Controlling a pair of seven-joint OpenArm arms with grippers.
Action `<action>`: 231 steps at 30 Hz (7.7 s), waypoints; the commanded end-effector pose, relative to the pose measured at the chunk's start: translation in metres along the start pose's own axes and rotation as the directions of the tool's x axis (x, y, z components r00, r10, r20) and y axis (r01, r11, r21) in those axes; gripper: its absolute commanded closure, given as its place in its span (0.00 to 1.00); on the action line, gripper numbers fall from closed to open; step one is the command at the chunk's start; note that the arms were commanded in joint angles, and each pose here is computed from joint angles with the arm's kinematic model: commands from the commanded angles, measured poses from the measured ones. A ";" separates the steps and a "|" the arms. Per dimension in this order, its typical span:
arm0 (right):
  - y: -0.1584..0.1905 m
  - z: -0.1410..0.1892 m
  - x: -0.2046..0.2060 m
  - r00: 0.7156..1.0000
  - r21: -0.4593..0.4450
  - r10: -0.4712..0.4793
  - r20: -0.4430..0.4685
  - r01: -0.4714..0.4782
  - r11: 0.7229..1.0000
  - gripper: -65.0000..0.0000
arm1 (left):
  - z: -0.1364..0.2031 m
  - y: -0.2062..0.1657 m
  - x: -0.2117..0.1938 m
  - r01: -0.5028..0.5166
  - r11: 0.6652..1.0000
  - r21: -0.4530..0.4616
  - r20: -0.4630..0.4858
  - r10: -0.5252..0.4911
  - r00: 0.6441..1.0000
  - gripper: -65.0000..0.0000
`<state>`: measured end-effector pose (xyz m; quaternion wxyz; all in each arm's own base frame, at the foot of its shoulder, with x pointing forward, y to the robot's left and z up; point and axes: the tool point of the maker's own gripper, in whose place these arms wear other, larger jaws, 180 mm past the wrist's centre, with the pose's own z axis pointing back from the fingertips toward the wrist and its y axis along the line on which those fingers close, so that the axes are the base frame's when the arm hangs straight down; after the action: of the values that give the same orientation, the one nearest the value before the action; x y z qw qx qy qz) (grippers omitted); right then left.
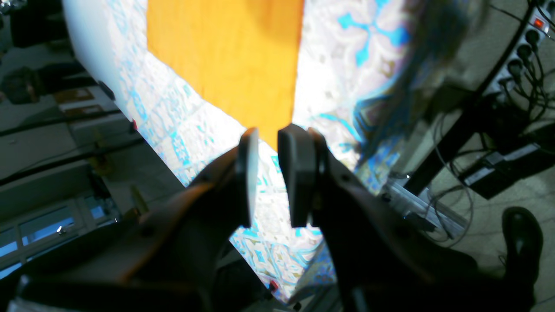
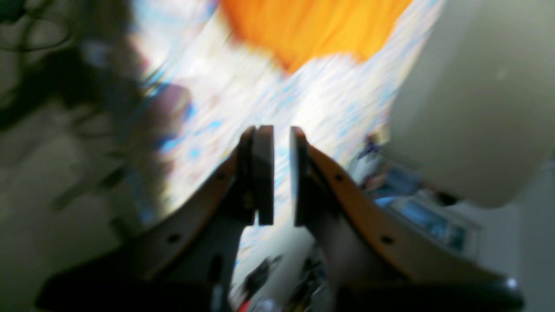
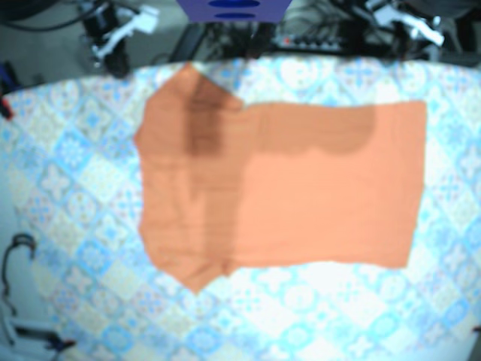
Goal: Fold the T-shirt properly
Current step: 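Move both grippers down toward the shirt's shoulder edge, then grasp the shoulder corner of the orange shirt with the right gripper, then grasp the opposite shoulder corner of the shirt with the left gripper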
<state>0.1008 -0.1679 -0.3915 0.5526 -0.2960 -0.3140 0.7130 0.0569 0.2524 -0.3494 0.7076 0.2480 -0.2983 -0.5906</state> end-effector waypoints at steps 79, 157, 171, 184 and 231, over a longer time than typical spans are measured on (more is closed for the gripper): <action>0.052 -0.073 0.057 0.979 0.139 0.061 0.196 -0.090 0.986 0.61 | -0.035 0.006 0.024 0.091 0.995 -0.031 0.039 -0.089 0.995 0.81; 0.006 -0.101 0.068 0.980 0.042 0.038 0.196 -0.048 0.998 0.96 | -0.042 0.015 0.016 0.036 0.999 0.010 -0.038 -0.036 0.999 0.81; -0.012 -0.100 0.071 0.978 0.000 0.031 0.205 -0.032 0.999 0.96 | -0.069 0.012 -0.029 -0.055 0.998 -0.004 -0.165 0.054 0.985 0.81; -0.012 -0.100 0.071 0.979 0.000 0.031 0.203 -0.032 0.999 0.96 | -0.089 -0.003 -0.079 -0.080 0.996 -0.047 -0.267 0.065 0.962 0.45; 0.004 -0.090 0.077 0.978 0.037 0.017 0.210 -0.025 0.999 0.96 | -0.141 0.020 -0.114 -0.158 0.987 -0.018 -0.326 0.143 0.934 0.45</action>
<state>0.1473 -0.0846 -0.4639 0.5187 -0.2057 -0.3412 0.7565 0.1535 0.3622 -0.4556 0.8016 0.2936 -0.1799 -0.4887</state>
